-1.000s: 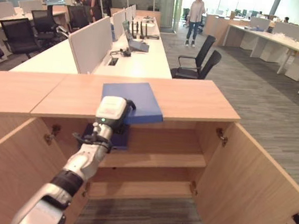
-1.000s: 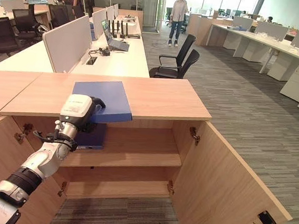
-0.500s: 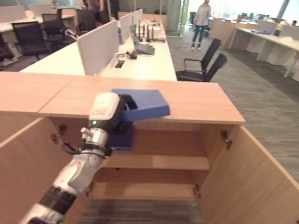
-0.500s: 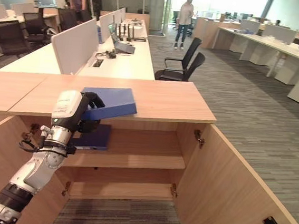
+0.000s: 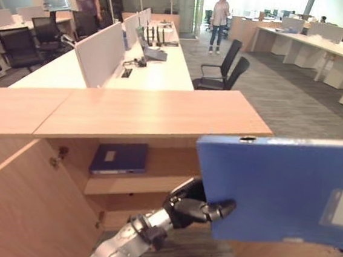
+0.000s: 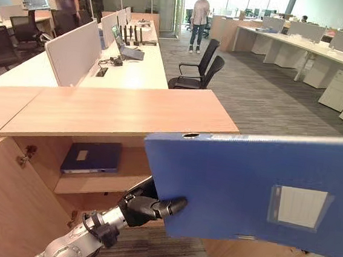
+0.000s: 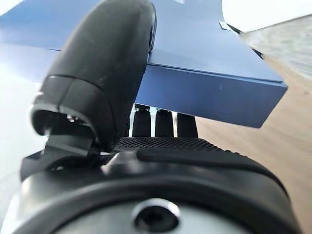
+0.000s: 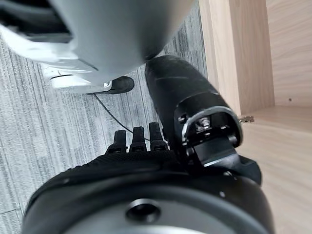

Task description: Put the empty folder in the office cabinet

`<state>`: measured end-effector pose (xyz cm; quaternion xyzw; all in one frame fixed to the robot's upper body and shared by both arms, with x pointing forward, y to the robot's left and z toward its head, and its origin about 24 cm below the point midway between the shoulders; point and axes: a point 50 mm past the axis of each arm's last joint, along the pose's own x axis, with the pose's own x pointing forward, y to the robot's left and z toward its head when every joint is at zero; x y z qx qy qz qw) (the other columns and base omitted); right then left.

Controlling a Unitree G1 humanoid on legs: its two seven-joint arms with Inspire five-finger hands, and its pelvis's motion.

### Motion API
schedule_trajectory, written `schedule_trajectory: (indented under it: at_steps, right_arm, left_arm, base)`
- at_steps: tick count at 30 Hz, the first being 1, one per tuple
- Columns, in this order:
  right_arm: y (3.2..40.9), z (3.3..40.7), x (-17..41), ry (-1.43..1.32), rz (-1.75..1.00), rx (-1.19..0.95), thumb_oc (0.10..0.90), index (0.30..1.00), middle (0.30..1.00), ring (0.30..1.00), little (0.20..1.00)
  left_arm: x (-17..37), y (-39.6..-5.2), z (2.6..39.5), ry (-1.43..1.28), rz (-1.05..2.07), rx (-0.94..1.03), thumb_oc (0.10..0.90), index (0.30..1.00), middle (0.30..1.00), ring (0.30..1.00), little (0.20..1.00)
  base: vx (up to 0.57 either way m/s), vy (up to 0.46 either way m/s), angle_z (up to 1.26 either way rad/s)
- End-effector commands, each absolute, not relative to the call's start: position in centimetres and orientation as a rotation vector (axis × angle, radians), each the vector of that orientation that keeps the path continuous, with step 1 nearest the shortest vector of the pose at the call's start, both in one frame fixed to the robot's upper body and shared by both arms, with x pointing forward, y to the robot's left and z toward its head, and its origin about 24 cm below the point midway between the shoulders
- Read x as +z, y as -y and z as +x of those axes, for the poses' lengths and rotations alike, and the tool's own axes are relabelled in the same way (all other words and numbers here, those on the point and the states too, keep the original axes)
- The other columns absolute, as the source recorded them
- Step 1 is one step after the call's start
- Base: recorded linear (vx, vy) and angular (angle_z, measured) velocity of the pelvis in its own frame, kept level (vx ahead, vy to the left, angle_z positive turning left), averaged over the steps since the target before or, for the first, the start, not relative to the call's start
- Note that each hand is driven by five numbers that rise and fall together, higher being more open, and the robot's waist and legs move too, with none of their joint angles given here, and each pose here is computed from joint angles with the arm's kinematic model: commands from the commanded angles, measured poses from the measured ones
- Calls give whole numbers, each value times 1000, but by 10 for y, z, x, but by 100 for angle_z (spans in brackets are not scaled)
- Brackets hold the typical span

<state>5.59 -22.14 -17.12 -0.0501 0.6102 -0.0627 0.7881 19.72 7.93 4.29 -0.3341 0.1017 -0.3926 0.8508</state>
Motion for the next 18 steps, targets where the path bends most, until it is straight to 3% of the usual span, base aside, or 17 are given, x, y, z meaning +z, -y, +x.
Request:
schedule_trajectory:
  at_steps: [1,4,5,8,14,18]
  right_arm:
    - [191,84,-171,-1231,-37,-56,800,900,900,900,900]
    - [194,92,-169,-1197,-29,-71,800,900,900,900,900]
    - [199,115,-160,-1081,-15,-93,800,900,900,900,900]
    - [203,135,-149,-962,-24,-86,800,900,900,900,900]
    - [231,177,-96,-619,-110,-32,800,900,900,900,900]
    - [239,190,-75,-521,-180,-2,800,900,900,900,900]
  left_arm:
    - [95,-106,229,131,-837,-735,400,300,300,300,300]
    - [86,-116,226,95,-779,-701,400,300,300,300,300]
    - [65,-135,216,-1,-686,-646,400,300,300,300,300]
    - [52,-150,209,-69,-598,-610,400,300,300,300,300]
    - [39,-214,195,-170,-66,-496,400,300,300,300,300]
    - [48,-238,197,-142,182,-437,400,300,300,300,300]
  base:
    - [-1,6,6]
    - [-6,7,7]
    - [-7,6,6]
    - [0,0,0]
    - [-1,3,2]
    - [-5,2,5]
